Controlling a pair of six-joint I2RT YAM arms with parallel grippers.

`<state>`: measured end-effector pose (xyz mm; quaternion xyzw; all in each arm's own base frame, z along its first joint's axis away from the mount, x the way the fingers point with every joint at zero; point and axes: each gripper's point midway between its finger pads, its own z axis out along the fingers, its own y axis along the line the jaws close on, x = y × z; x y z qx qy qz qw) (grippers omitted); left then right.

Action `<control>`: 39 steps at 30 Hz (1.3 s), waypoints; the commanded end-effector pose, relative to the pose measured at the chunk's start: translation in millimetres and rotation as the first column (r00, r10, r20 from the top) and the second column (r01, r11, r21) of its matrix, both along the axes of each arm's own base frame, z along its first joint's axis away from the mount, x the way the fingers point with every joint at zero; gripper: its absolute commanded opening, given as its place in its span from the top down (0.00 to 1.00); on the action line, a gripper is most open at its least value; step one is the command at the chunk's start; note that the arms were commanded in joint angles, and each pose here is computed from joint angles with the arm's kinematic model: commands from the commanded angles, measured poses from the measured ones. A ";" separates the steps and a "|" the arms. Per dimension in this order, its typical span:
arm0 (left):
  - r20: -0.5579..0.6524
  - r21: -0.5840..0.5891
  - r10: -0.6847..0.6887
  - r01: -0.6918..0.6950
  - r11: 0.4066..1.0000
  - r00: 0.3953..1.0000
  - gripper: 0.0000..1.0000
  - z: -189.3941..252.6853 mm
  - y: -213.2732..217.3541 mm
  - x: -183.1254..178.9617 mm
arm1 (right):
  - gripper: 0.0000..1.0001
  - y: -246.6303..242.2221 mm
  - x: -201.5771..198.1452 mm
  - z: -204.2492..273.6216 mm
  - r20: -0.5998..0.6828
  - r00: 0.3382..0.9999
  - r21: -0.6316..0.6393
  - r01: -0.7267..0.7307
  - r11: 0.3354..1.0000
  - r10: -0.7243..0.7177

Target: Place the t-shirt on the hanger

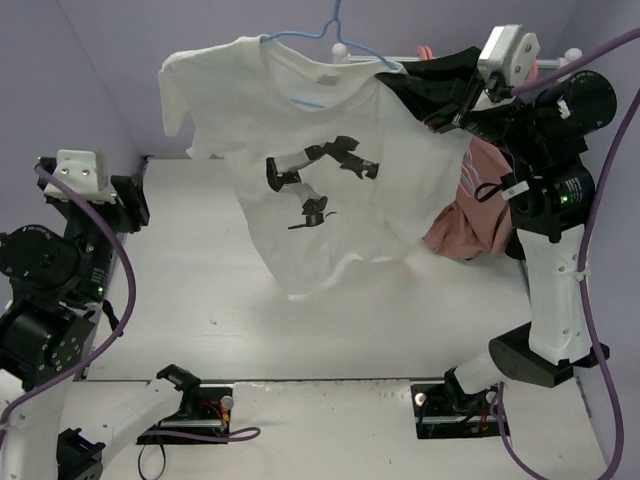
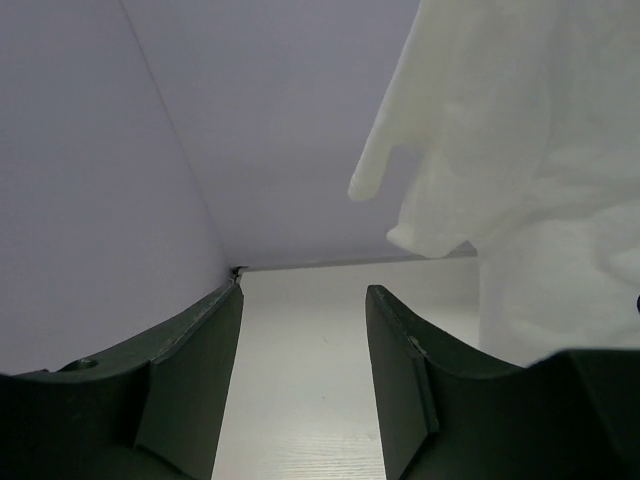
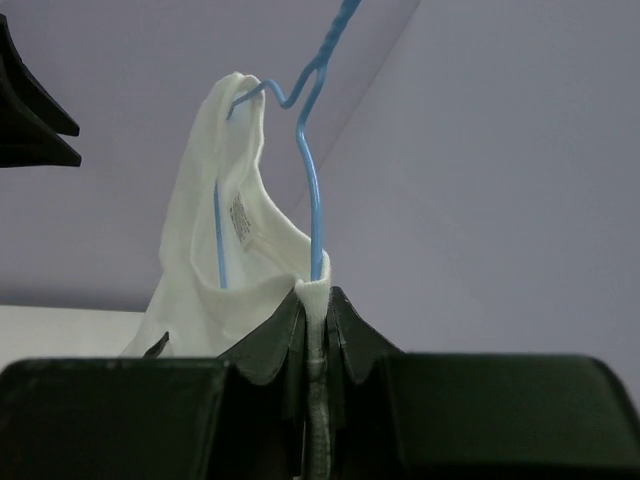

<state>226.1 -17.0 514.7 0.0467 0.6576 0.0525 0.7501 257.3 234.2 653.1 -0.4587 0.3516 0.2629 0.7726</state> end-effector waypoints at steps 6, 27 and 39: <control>-0.062 -0.017 -0.023 0.022 1.000 0.998 0.51 -28.8 -9.3 9.6 | 1.00 -19.4 20.2 -119.3 -0.251 0.957 -0.059 0.134 0.989 -0.144; -0.209 -0.067 -0.114 0.102 0.993 0.971 0.47 -103.2 -46.6 45.1 | 1.00 -140.0 50.1 -215.1 -0.418 0.569 -0.172 0.716 0.676 -0.708; -0.198 -0.102 -0.140 0.122 0.987 0.970 0.48 -100.4 -55.6 52.7 | 1.00 -135.8 112.8 -164.3 -0.322 0.553 -0.112 0.783 0.611 -0.768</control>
